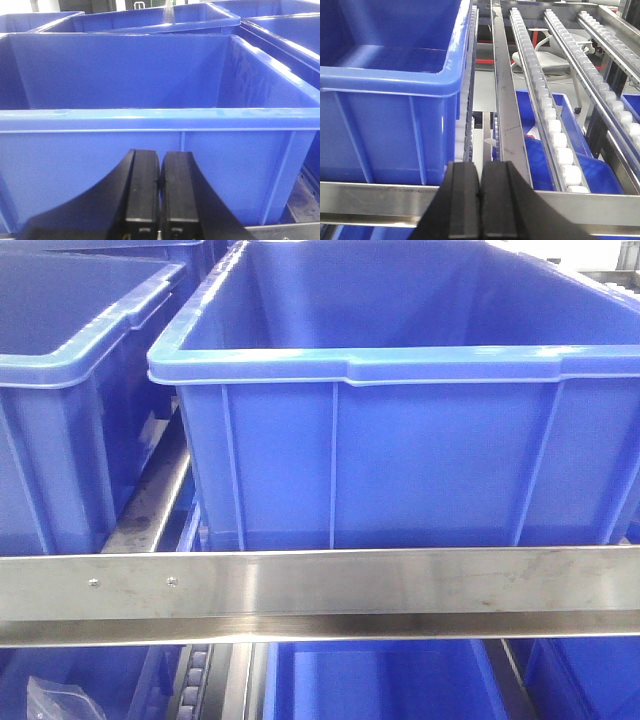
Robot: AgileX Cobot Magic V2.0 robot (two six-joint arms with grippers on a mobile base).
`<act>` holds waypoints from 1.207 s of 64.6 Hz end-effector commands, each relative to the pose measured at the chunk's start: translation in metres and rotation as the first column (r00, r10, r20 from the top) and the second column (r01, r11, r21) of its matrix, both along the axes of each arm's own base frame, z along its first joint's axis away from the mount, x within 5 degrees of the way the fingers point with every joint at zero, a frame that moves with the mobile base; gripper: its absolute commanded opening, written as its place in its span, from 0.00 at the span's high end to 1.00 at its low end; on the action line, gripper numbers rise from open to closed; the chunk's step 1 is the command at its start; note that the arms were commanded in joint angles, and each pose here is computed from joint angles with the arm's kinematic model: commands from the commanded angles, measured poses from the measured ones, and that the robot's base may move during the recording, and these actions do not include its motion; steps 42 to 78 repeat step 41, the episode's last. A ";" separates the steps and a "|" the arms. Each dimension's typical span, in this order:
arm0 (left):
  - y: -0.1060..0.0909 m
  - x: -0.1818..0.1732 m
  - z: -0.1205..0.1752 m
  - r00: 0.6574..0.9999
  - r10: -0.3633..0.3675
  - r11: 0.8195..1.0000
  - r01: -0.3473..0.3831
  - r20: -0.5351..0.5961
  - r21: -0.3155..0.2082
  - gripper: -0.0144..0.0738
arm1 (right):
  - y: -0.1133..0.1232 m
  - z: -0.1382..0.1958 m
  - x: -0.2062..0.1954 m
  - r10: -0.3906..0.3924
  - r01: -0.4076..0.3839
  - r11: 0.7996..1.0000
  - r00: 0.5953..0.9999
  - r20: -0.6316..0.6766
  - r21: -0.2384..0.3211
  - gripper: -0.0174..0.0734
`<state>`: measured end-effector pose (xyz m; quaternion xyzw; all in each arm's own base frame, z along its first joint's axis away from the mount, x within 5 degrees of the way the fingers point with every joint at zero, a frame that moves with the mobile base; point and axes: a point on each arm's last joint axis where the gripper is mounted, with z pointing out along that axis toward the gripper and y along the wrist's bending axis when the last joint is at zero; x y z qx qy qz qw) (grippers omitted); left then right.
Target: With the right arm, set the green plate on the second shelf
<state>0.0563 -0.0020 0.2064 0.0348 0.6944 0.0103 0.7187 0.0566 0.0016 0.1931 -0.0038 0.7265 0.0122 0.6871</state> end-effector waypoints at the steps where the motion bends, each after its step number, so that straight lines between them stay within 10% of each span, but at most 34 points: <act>1: 0.000 0.000 -0.006 0.998 -0.003 1.000 0.003 0.057 -0.005 0.69 | -0.001 0.016 -0.002 -0.011 0.013 1.000 0.992 0.129 -0.018 0.75; 78: 0.000 0.000 -0.006 0.998 -0.003 1.000 0.003 0.057 -0.005 0.69 | -0.001 0.016 -0.002 -0.011 0.013 1.000 0.992 0.129 -0.018 0.75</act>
